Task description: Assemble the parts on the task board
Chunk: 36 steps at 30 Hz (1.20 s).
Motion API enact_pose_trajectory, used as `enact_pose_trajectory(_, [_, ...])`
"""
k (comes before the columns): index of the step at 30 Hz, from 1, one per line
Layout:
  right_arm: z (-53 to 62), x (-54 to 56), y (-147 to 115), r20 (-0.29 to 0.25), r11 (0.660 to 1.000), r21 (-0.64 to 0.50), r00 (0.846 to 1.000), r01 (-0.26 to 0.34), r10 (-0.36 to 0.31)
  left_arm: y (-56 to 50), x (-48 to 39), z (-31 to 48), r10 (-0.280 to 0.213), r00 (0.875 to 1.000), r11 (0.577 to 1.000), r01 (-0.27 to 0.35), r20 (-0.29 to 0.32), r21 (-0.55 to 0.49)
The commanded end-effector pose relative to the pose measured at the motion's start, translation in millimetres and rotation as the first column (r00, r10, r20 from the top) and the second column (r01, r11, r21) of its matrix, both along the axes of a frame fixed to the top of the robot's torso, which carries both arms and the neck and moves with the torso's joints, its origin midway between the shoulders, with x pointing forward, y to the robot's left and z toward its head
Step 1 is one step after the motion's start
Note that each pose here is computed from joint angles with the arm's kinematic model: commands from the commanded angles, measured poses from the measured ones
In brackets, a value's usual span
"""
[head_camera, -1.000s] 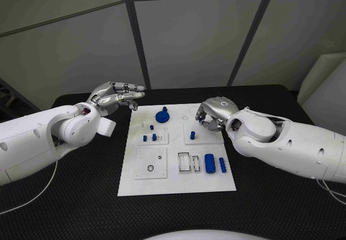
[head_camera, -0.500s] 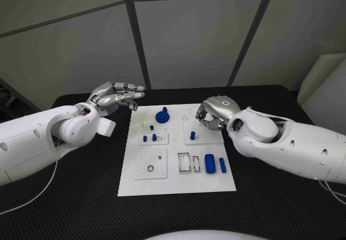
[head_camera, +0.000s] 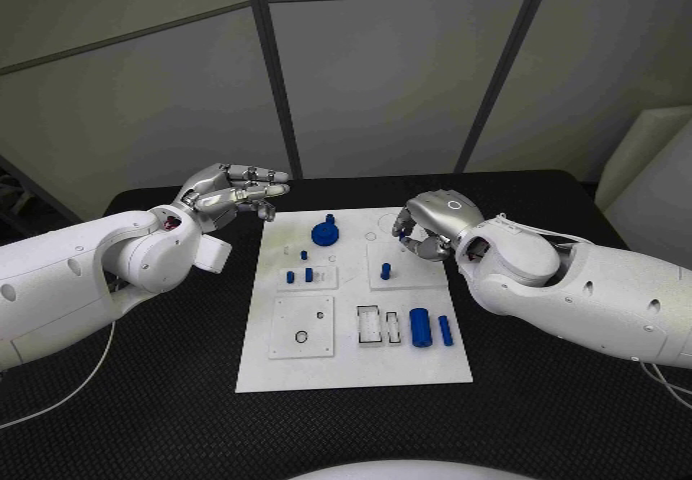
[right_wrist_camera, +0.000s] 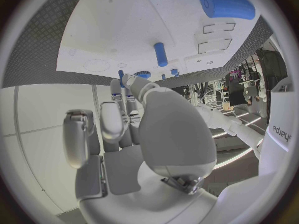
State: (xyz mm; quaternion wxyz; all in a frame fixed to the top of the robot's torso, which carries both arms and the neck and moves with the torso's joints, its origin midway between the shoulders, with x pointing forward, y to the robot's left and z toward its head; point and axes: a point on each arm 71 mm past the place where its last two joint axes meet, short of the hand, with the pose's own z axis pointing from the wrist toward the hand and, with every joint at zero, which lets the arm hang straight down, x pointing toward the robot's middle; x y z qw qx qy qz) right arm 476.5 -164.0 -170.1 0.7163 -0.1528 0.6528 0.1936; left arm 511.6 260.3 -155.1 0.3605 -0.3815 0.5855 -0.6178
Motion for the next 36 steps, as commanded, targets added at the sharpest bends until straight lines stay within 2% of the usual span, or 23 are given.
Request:
enact_pose_trajectory(1, [4.2,-0.4,0,0.027,1.0,0.018,1.0,0.0,-0.001,0.2,0.3,1.7,0.0,1.0,1.0,0.0,0.006,-0.016])
enact_pose_trajectory(22, [7.3,-1.8,-1,0.038,0.999,0.034,0.999,0.004,-0.006,1.0,0.7,1.4,0.002,1.0,1.0,-0.002,0.004,-0.017])
enact_pose_trajectory(26, [15.1,-3.3,-1,0.043,0.998,0.059,0.999,0.001,-0.004,1.8,0.8,1.4,0.004,1.0,1.0,-0.004,0.004,-0.017])
enact_pose_trajectory(32, [30.8,-12.5,3,0.064,0.991,0.134,0.998,-0.029,0.021,2.6,1.2,1.2,0.006,1.0,1.0,-0.006,0.003,-0.016])
enact_pose_trajectory(36, [36.3,-17.6,6,0.068,0.983,0.176,0.997,-0.052,0.041,2.4,1.5,1.1,0.006,1.0,1.0,-0.006,0.003,-0.016])
